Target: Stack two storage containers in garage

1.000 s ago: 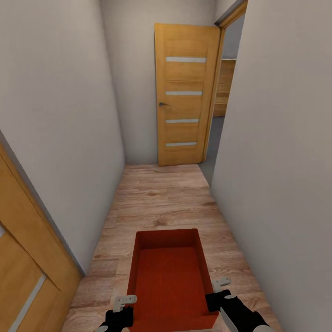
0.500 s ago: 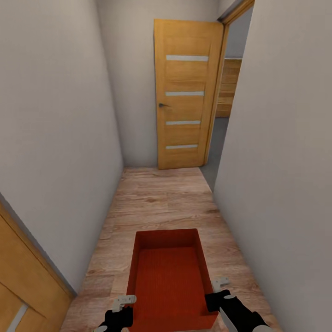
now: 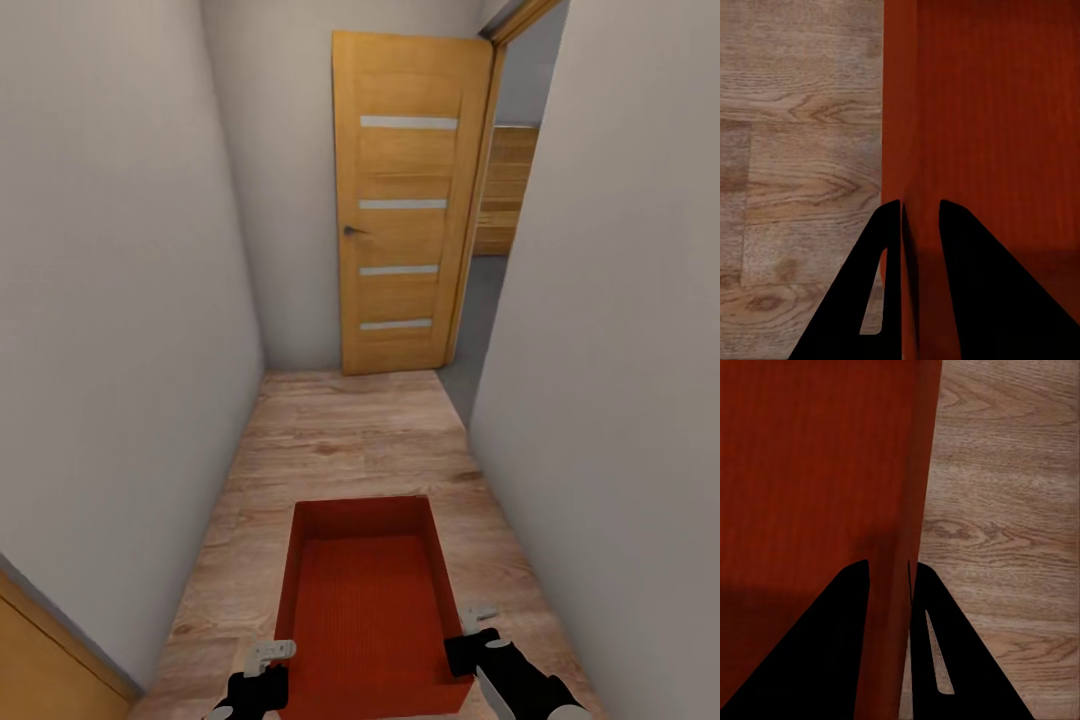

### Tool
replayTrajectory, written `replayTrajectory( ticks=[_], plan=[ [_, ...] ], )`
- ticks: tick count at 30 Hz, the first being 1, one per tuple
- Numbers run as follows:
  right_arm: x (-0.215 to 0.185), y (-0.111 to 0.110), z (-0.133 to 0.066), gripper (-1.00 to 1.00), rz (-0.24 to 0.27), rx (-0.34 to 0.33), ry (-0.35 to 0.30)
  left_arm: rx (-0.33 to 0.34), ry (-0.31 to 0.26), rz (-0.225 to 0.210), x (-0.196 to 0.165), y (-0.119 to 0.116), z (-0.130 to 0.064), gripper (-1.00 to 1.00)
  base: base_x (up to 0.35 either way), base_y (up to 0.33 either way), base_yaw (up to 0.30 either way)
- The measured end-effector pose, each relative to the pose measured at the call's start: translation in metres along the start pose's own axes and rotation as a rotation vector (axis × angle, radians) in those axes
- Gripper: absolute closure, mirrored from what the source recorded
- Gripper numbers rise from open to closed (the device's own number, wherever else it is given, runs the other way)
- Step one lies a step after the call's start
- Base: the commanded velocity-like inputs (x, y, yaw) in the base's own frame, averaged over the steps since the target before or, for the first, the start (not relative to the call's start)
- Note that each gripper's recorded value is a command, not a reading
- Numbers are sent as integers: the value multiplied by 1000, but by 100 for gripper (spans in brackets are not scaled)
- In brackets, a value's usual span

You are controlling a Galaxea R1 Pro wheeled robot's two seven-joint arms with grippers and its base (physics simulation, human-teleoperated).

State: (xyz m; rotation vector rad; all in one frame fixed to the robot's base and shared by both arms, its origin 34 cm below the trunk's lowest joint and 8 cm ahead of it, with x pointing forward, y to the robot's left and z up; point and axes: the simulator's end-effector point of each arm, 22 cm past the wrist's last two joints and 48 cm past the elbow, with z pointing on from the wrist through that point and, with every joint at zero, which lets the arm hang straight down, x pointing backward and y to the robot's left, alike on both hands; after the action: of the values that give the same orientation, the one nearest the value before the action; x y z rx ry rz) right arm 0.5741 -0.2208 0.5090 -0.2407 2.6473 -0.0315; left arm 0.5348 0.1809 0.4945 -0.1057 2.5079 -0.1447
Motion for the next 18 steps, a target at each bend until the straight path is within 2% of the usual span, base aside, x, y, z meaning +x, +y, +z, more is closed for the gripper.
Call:
replayTrajectory(
  ticks=[5,11,18],
  plan=[
    [0,0,0,100,0,0,0,0,0,0,0,0,0,100,338,10,-25],
    [0,-2,0,100,0,-1,-1,-1,-1,1,0,-2,0,100,332,6,-113],
    [0,-3,0,100,1,-1,-2,-1,-2,2,0,-3,0,100,131,1,-21]
  ],
)
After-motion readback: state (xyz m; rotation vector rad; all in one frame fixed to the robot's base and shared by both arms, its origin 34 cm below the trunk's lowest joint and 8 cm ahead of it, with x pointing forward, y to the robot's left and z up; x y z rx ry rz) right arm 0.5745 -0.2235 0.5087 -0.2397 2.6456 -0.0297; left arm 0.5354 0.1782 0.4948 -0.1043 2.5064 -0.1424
